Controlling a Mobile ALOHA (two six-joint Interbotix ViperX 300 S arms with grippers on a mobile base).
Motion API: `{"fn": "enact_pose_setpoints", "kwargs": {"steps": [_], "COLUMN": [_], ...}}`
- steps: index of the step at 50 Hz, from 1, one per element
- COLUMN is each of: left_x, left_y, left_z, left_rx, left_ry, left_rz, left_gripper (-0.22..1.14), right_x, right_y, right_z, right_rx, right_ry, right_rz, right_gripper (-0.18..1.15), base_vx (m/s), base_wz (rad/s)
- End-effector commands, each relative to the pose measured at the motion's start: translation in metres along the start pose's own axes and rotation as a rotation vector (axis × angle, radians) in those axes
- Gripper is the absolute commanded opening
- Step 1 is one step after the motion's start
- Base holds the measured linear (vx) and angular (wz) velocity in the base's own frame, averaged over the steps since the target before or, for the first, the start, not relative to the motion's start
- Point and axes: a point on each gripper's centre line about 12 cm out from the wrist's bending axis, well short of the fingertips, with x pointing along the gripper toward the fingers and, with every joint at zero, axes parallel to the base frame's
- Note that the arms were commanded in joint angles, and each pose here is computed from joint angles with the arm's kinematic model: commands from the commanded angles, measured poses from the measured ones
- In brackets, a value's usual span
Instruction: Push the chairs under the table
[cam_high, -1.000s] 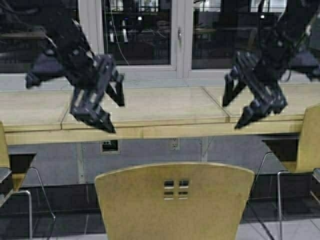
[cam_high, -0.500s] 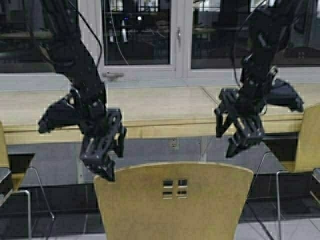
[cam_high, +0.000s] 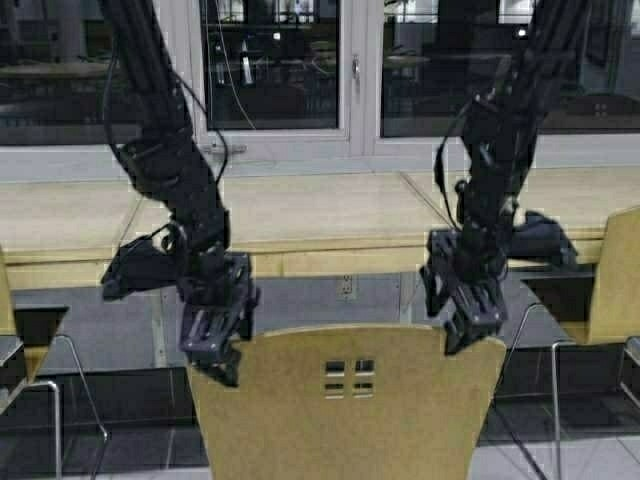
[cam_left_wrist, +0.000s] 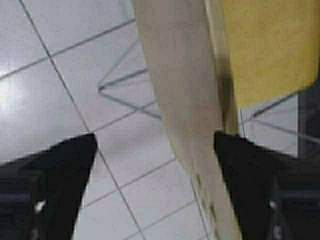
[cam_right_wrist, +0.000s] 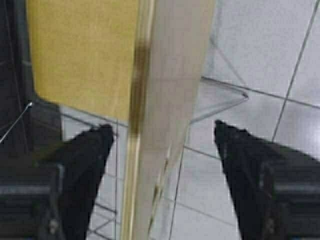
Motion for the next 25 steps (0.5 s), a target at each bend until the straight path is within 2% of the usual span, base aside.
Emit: {"fn": "enact_pose_setpoints", "kwargs": {"steps": [1, 16, 22, 25], "left_x": [0.014, 0.049, 0.029, 0.009], "left_y": [-0.013, -0.015, -0.012, -0.013], "left_z": [0.006, 0.006, -0.001, -0.003], "left_rx": [-0.005, -0.014, -0.006, 0.007], "left_ry": [-0.003, 0.001, 0.061, 0.060], "left_rz": [-0.021, -0.011, 0.023, 0.009], "left_gripper": [1.01, 1.01, 1.01, 1.01], "right_x": [0.012, 0.041, 0.032, 0.028], "right_y": [0.012, 0.005, 0.007, 0.012], "right_z": [0.009, 0.022, 0.021, 0.022], "right_rx": [0.024, 0.042, 0.036, 0.021], "right_ry": [-0.009, -0.007, 0.013, 0.002], "right_rz": [0.023, -0.008, -0.010, 0.006], "right_gripper": [0.94, 0.94, 0.94, 0.94], "base_vx": [0.00, 0.00, 0.00, 0.01], "base_wz": [0.00, 0.00, 0.00, 0.00]}}
